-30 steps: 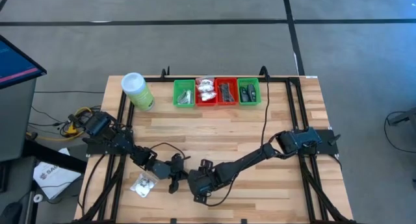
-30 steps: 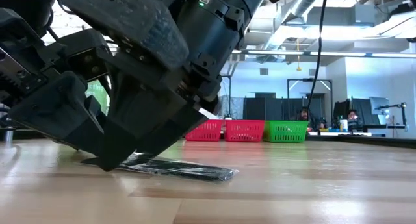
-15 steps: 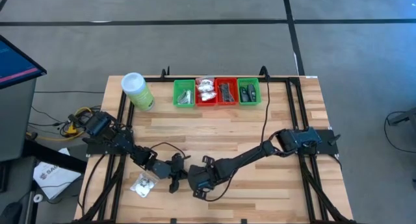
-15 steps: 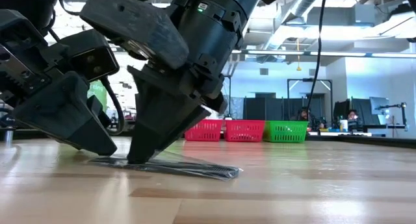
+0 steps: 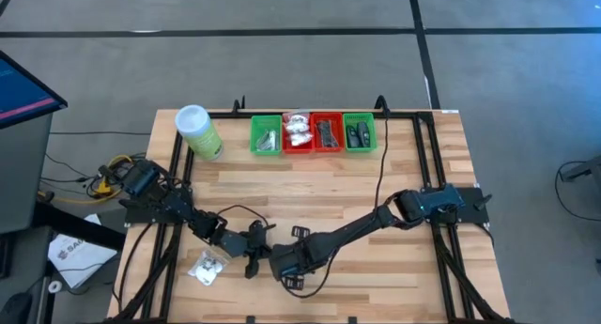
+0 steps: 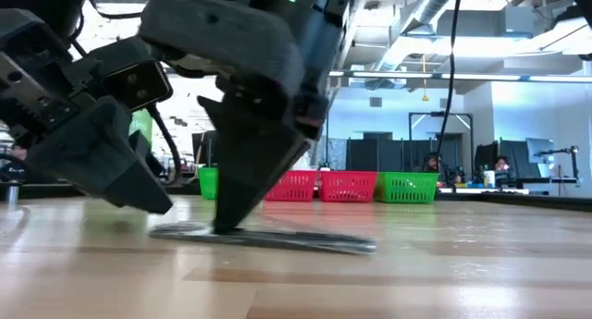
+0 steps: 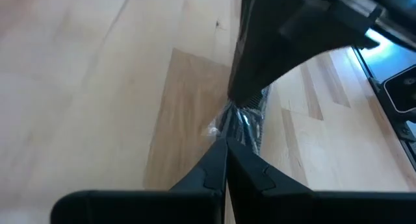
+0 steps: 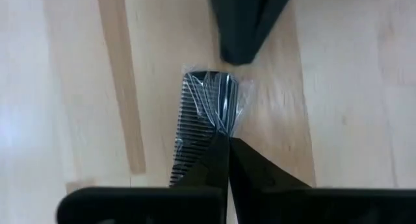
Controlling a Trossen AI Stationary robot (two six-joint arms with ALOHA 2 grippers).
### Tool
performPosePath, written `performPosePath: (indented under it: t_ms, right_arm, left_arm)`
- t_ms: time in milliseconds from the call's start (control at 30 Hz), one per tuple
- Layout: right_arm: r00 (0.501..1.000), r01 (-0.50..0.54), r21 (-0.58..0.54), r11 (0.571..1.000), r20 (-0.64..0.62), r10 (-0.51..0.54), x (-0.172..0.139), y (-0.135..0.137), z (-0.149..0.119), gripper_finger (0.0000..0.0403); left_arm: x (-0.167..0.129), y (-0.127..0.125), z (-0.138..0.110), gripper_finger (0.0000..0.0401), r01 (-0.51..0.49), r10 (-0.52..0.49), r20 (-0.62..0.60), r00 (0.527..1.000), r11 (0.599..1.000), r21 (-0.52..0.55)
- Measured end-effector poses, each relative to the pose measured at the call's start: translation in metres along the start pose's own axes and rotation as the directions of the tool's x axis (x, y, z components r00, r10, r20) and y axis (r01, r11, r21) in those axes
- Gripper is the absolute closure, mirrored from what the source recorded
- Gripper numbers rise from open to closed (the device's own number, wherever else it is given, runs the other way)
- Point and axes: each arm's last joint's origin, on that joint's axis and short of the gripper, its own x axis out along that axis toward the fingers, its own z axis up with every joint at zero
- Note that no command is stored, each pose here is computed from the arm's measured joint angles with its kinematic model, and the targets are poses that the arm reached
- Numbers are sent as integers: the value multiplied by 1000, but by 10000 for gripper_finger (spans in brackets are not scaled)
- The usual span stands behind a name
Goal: Pick & Place Travel size toiletries
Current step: Put the black comb into the right red bin
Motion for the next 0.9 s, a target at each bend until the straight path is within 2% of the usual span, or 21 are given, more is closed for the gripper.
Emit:
performPosePath:
  t_ms: [133,333,600,767,900]
  right_arm:
    - [997,58,-40,997,-52,-60,-19,-1,6,402]
    - [993,94,-51,994,-71,-98,-32,-2,10,402]
    - [992,118,-73,990,-45,-121,-65,-1,21,402]
    - [987,139,-101,985,-62,-146,-76,-10,26,402]
    - [974,203,-131,970,-71,-214,-85,-27,33,402]
  left_arm:
    - [-5,-4,8,400,19,-20,32,999,999,28]
    - [-16,-10,23,400,33,-39,83,996,997,76]
    - [-19,-9,24,400,7,-14,75,997,996,89]
    - [-19,-9,23,400,2,-7,69,998,998,67]
    - [-19,-9,22,400,0,-4,62,998,998,68]
